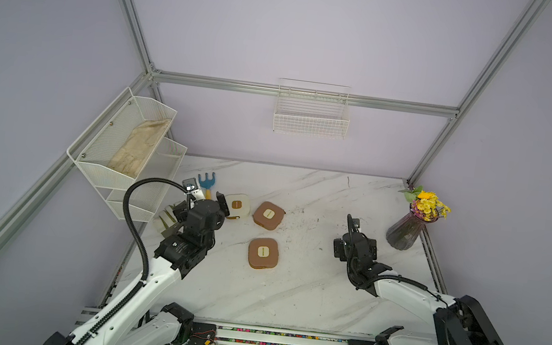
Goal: Organize nail clipper sets
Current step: Reset both arms
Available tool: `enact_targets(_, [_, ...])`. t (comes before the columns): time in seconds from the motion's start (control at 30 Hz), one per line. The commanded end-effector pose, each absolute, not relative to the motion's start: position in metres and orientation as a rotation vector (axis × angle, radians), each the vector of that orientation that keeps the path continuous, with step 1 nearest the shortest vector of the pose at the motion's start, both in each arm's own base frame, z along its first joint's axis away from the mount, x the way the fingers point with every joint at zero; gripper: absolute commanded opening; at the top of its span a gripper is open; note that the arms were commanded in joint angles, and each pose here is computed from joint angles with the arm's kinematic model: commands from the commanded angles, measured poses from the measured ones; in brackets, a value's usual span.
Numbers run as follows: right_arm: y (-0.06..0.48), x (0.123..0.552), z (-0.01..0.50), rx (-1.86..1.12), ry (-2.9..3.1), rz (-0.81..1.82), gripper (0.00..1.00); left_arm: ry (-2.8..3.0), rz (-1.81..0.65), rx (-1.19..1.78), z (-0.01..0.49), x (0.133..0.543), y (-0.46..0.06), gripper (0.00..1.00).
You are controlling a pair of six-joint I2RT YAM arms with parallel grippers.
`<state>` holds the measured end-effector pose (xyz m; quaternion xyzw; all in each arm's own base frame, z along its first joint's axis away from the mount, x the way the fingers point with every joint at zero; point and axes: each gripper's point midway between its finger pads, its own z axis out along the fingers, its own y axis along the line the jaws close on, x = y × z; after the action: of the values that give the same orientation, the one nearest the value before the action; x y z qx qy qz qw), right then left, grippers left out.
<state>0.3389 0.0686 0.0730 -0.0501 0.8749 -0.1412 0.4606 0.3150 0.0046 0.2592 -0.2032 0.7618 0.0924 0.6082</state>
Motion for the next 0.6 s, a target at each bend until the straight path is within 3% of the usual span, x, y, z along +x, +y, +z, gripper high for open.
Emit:
enact_targets(0.0, [0.055,0.369,0.087,-0.054,1.978,-0.33,0.97,1.656,0.355,-0.394,0.234,0.315,0.022,1.0])
enact_targets(0.27, [0.039,0.391,0.085,-0.038,1.844,-0.253,0.97,1.675,0.378,-0.443,0.153,0.322,0.055,1.0])
enact_targets(0.47, [0.002,0.4,0.061,0.139,1.888,-0.18,0.98,1.685,0.349,-0.287,0.155,0.366,0.047,1.0])
enact_targets(0.57, [-0.001,0.415,0.049,0.154,1.99,-0.135,0.97,1.764,0.298,-0.217,0.118,0.39,0.043,0.99])
